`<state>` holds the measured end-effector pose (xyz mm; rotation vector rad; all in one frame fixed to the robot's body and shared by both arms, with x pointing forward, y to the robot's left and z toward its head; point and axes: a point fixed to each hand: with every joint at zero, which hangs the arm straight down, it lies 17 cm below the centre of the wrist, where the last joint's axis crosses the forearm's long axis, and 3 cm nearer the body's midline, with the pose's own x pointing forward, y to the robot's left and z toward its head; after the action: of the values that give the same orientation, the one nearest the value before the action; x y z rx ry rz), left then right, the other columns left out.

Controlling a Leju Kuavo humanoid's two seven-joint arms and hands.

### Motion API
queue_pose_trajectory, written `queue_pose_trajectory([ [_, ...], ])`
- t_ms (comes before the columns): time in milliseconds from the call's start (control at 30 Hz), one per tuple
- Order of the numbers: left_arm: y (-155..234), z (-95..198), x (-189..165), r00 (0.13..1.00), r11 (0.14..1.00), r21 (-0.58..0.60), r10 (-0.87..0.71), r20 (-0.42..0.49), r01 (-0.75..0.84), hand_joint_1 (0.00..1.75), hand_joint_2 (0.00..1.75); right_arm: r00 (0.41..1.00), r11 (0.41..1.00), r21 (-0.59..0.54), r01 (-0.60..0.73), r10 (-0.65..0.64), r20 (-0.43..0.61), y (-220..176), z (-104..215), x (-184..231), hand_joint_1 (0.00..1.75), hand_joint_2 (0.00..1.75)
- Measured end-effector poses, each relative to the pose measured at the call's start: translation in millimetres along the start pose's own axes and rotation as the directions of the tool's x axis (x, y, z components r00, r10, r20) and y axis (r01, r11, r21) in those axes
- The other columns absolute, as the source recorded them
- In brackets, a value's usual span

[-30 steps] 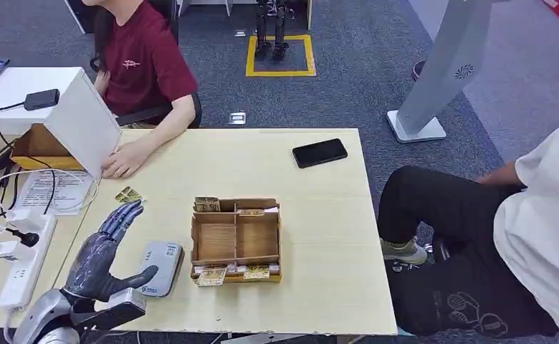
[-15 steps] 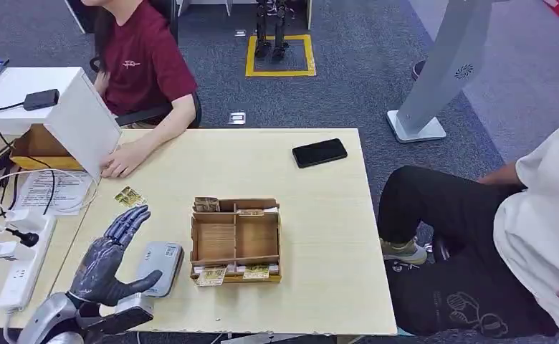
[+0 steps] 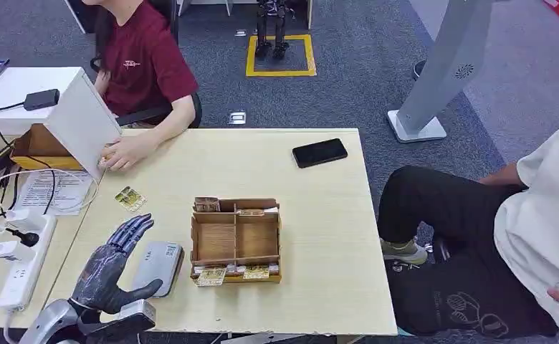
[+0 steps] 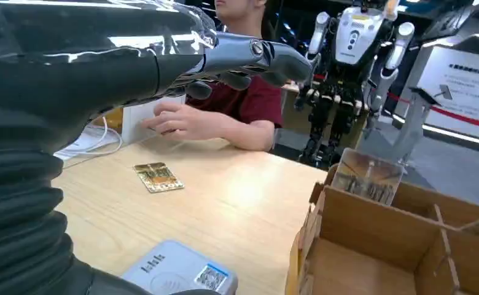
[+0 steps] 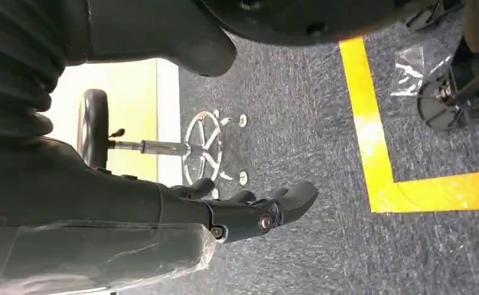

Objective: Pass the card to the sensor for recognition and then transmit it.

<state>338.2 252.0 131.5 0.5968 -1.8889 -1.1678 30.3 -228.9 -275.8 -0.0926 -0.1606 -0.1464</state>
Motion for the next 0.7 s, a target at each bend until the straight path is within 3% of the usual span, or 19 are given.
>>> queue_pose_trajectory([
  [700,-32,16,4,1.000,0.995,-0.097,0.015,-0.013,-0.016,0.00,1.75,1.000,0.999,-0.034,-0.011,0.011,-0.005,-22,4,-10,0.00,1.75],
])
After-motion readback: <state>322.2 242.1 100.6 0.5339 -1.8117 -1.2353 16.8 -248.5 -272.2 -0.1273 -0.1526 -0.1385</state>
